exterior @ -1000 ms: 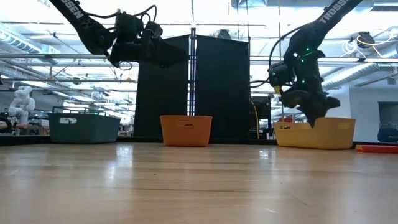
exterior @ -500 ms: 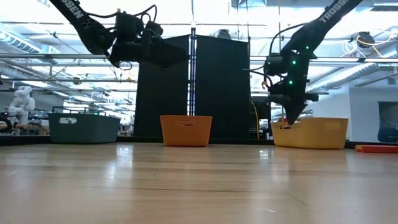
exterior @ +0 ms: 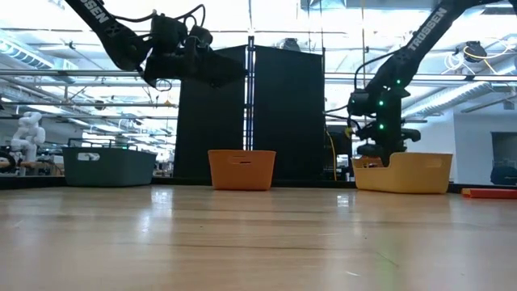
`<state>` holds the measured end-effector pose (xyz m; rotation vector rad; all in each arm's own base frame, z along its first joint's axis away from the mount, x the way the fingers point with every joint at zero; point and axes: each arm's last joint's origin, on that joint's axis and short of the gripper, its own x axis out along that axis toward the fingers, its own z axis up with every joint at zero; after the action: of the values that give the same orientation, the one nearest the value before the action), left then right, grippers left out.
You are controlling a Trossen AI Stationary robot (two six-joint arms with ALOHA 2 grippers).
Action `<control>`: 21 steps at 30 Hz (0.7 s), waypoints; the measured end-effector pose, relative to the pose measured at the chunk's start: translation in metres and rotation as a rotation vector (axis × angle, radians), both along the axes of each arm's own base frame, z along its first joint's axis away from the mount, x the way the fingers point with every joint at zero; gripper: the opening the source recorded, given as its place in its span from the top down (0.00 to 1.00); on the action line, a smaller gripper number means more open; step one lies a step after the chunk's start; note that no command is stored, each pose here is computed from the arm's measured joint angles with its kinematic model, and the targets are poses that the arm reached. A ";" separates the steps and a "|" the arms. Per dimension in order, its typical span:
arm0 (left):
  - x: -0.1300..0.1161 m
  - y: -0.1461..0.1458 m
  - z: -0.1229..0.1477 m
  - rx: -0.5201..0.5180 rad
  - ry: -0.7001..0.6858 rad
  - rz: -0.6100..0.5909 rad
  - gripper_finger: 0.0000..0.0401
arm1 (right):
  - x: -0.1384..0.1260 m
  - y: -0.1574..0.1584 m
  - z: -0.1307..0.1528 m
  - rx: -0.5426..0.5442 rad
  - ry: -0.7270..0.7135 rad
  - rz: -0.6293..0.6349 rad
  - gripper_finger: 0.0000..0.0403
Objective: Sort blocks
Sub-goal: Adjust the yellow bin, then put the red block into the orange bin
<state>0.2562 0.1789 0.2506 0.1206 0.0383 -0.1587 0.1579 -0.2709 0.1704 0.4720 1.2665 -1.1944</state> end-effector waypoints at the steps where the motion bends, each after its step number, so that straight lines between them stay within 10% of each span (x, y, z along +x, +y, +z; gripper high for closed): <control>1: 0.000 0.000 0.000 0.000 0.000 0.000 0.45 | -0.001 -0.001 0.000 -0.005 -0.007 -0.010 1.00; 21: 0.000 0.000 0.000 0.000 0.000 0.000 0.45 | -0.016 -0.004 0.003 -0.008 0.132 -0.091 1.00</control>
<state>0.2562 0.1789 0.2506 0.1207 0.0385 -0.1587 0.1416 -0.2750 0.1736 0.4556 1.3643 -1.3246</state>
